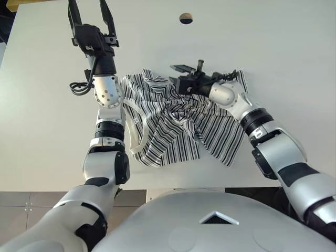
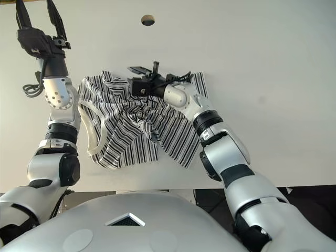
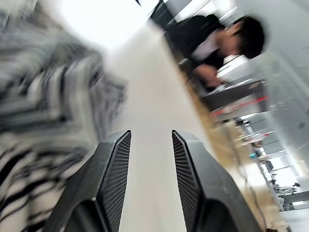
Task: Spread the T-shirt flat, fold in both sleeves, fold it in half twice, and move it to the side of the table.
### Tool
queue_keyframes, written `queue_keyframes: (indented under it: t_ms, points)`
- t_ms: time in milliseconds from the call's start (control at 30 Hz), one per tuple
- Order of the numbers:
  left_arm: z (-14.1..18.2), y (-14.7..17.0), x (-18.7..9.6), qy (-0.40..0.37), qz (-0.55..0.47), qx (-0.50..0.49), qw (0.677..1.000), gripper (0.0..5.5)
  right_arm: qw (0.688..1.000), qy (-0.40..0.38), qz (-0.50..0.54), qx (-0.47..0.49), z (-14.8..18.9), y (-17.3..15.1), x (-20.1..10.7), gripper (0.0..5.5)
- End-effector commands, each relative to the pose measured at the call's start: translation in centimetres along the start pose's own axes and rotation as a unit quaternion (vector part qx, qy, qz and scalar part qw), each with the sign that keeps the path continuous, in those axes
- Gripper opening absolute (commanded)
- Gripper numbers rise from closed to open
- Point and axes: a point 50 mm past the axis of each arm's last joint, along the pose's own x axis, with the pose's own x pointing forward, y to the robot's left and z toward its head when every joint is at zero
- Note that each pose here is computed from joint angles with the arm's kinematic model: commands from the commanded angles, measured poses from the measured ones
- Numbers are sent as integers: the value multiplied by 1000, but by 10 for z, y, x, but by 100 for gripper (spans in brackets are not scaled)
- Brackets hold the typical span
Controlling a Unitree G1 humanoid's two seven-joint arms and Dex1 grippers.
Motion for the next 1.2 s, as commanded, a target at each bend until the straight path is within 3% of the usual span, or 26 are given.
queue_keyframes:
  t_ms: [33,233,467,567,667,800,967,1067,1200]
  points:
    - [4,-13,4,-8,-7,-13,1000,284,995,75,56,-45,-20,6,-4,158]
    - [4,-22,4,-4,-12,-27,1000,284,982,178,35,-59,-61,-18,-37,158]
    - [5,-25,4,-6,-23,-30,999,284,946,322,19,-41,-123,-34,-131,158]
    - [10,-57,-3,-15,-181,-13,983,284,925,379,26,-26,-141,-28,-170,158]
    - [13,-92,-30,-5,-383,-18,923,284,911,412,19,-16,-149,-27,-192,158]
    - [9,-98,-89,35,-628,22,777,284,914,402,-42,-21,-146,-50,-197,158]
    - [-22,-60,-109,123,-718,194,657,284,933,304,-182,-64,-120,-97,-179,158]
    - [-51,-16,-117,184,-730,372,544,284,941,231,-232,-88,-100,-117,-166,158]
    - [-64,54,-114,238,-721,499,417,284,948,192,-235,-98,-88,-120,-153,158]
